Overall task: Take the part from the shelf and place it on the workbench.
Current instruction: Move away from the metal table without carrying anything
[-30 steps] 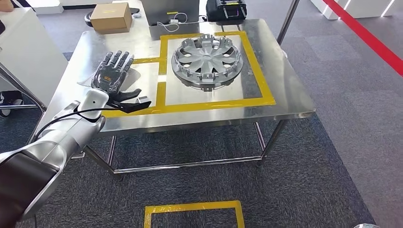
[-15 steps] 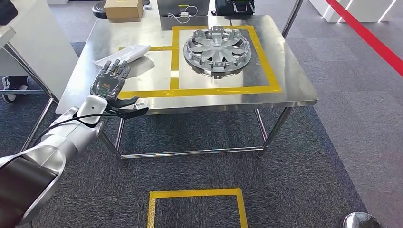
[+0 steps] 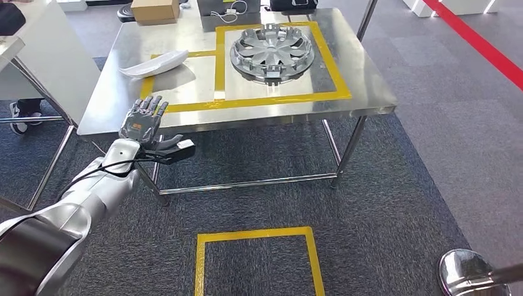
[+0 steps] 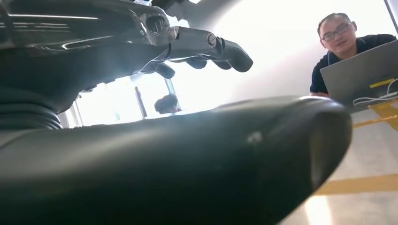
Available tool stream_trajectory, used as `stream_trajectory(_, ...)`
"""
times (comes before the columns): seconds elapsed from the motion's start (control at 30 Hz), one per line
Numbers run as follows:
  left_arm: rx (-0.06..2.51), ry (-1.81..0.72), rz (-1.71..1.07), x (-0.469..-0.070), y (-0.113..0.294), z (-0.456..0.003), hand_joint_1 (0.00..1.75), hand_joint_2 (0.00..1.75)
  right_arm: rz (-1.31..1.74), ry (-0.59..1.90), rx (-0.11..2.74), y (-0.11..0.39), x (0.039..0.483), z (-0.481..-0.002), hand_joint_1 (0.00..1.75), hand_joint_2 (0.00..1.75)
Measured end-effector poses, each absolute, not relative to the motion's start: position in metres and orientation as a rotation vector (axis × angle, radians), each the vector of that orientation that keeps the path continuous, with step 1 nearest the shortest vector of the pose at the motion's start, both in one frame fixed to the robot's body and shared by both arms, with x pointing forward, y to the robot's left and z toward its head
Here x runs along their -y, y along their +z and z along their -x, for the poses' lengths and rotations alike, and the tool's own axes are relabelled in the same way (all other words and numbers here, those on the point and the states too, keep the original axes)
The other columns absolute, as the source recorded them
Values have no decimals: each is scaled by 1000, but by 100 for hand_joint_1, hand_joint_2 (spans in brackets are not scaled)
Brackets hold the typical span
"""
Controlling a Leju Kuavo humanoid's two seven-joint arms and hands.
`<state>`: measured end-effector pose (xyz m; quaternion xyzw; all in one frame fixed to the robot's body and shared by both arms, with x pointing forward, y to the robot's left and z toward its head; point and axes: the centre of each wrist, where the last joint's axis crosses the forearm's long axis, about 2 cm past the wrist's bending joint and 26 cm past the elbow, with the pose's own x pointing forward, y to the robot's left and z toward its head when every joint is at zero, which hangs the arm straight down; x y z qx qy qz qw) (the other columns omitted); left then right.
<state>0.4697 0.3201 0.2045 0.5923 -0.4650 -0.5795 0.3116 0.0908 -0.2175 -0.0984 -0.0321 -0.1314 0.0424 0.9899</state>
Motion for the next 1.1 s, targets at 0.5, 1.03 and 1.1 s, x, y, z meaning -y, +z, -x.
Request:
stream_trajectory(0.5, 1295, -1167, -1075, -306, 75, -385, 0, 0, 63, 36, 231, -102, 215, -70, 0, 0)
stream_trajectory(1.03, 794, -731, -658, -298, -42, -247, 0, 0, 75, 20, 233, -103, 218, -67, 0, 0)
stream_trajectory(1.1, 666, -680, -636, -298, -57, -219, 0, 0, 77, 22, 227, -103, 218, -66, 0, 0)
